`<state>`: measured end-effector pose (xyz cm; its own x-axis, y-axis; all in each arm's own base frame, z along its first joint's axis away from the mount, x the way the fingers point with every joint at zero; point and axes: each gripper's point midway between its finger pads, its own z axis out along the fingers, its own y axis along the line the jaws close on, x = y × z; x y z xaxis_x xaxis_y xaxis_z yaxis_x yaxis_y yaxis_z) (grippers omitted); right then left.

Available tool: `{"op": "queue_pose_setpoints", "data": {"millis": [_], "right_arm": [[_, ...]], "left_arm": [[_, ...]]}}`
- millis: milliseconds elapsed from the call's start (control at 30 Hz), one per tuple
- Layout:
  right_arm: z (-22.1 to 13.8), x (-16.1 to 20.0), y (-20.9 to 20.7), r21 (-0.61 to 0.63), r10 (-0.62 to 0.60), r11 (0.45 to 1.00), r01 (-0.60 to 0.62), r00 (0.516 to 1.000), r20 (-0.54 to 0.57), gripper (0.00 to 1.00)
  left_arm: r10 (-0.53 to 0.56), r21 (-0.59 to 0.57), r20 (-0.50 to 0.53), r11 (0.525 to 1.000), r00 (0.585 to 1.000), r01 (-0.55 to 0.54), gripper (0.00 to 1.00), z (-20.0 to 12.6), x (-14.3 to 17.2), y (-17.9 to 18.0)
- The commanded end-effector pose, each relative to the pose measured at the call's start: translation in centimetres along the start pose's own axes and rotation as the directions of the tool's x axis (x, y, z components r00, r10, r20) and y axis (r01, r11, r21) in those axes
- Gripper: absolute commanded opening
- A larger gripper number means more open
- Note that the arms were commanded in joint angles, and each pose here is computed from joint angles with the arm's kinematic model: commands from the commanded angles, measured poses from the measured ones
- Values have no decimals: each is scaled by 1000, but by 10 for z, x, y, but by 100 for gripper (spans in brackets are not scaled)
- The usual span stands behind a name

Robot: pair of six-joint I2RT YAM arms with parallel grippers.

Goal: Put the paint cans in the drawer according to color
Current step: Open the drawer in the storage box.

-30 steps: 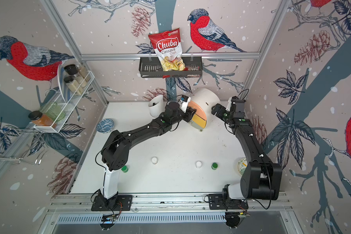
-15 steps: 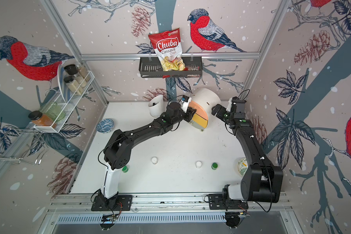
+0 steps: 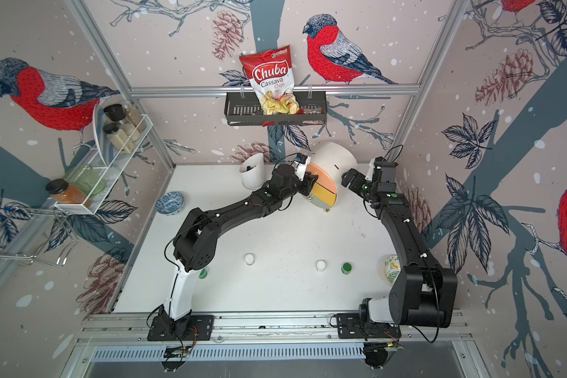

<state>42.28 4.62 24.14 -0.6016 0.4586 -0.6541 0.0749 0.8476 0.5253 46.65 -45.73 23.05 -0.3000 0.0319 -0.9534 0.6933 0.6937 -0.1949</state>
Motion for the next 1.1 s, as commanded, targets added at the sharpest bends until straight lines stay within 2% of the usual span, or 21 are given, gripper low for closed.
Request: {"op": "queue_pose_setpoints", "data": {"millis": [0, 233, 367, 667, 1067], "right_arm": [[-1, -1, -2, 11, -16, 1000, 16, 1000, 5, 99], [-1, 1, -4, 13, -11, 1000, 11, 1000, 4, 99], [-2, 1, -4, 11, -3, 1000, 3, 1000, 9, 99], [-4, 5, -4, 10, 6, 1000, -6, 1000, 7, 100], [-13, 6, -5, 14, 9, 1000, -9, 1000, 19, 100]], "left_arm": [[12, -2, 27, 1000, 1000, -12, 31, -1, -9, -1], [7, 0, 28, 1000, 1000, -7, 23, -5, -9, -3], [-13, -41, 24, 999, 1000, 14, 18, -11, -5, -8], [-54, -44, 60, 997, 997, 56, 18, -34, 2, -37], [-95, -65, 25, 993, 995, 97, 18, -60, 14, -41]]}}
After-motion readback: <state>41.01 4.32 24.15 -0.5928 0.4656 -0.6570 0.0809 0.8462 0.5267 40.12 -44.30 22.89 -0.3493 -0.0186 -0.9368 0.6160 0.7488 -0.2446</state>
